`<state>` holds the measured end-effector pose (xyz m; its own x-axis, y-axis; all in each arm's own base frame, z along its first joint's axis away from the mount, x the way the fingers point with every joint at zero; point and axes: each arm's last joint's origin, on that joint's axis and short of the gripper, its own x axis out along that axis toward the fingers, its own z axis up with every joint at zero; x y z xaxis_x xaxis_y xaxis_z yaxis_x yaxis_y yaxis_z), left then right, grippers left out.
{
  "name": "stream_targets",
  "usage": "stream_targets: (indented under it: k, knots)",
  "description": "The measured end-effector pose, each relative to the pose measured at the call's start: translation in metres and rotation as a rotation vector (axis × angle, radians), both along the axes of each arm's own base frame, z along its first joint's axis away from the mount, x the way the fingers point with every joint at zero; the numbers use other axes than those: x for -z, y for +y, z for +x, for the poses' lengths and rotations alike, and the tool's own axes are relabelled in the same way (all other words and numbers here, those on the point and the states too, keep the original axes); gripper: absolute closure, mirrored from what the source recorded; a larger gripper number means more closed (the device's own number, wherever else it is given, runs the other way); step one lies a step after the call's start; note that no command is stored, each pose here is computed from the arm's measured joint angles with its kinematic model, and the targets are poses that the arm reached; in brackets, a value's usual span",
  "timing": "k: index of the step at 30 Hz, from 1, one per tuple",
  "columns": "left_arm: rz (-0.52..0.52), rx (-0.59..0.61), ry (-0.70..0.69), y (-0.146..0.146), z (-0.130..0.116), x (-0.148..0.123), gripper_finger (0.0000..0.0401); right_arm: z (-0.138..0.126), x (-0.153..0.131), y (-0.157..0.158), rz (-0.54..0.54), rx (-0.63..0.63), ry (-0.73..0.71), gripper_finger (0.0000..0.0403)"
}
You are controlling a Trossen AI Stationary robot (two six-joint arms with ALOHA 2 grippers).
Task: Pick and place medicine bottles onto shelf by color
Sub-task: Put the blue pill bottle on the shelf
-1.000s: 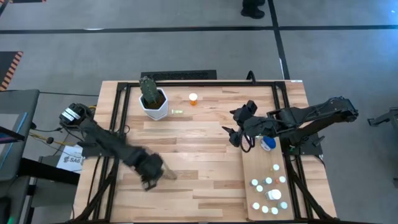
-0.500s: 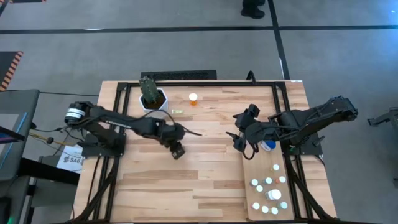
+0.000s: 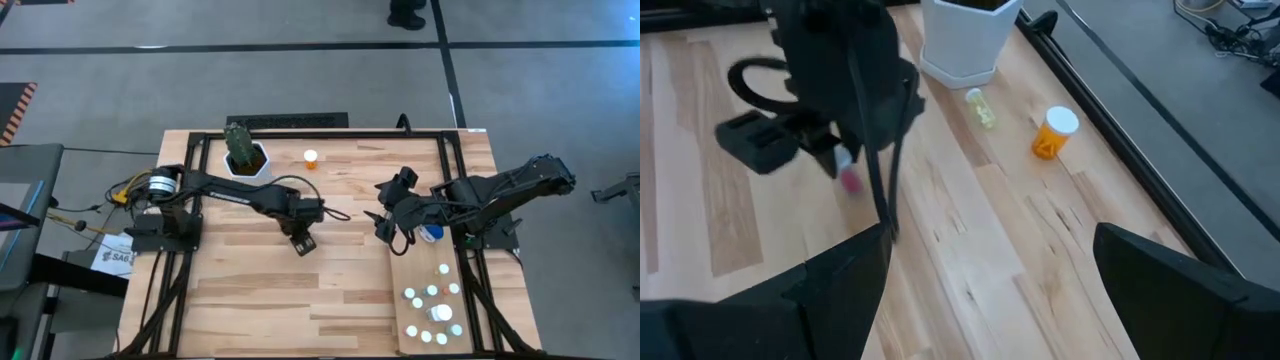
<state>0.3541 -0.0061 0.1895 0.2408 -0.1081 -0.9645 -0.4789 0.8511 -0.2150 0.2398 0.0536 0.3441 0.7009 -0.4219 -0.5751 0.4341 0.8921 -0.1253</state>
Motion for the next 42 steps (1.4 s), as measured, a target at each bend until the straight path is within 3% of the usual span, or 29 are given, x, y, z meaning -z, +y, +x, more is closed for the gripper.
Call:
stream_targets:
  k: [4,12,19,31,42]
  knots:
    - [0.077,0.019,0.079,0.002,0.015,-0.006,0.0307,0.000,0.000,0.000,-0.001,0.000,0.003,0.0035]
    - [0.068,0.094,0.138,0.003,0.034,0.000,0.0307,-0.001,0.001,0.000,-0.005,0.000,0.015,0.0035]
    - [0.081,0.116,0.114,0.006,0.035,-0.001,0.0296,-0.001,0.001,0.000,-0.006,0.000,0.020,0.0035]
    - [0.100,0.161,0.098,0.010,0.037,0.001,0.0206,-0.001,0.001,0.000,-0.006,0.000,0.019,0.0035]
    - [0.075,0.159,0.083,0.013,0.027,-0.019,0.0201,-0.002,0.002,0.001,-0.008,-0.005,0.025,0.0035]
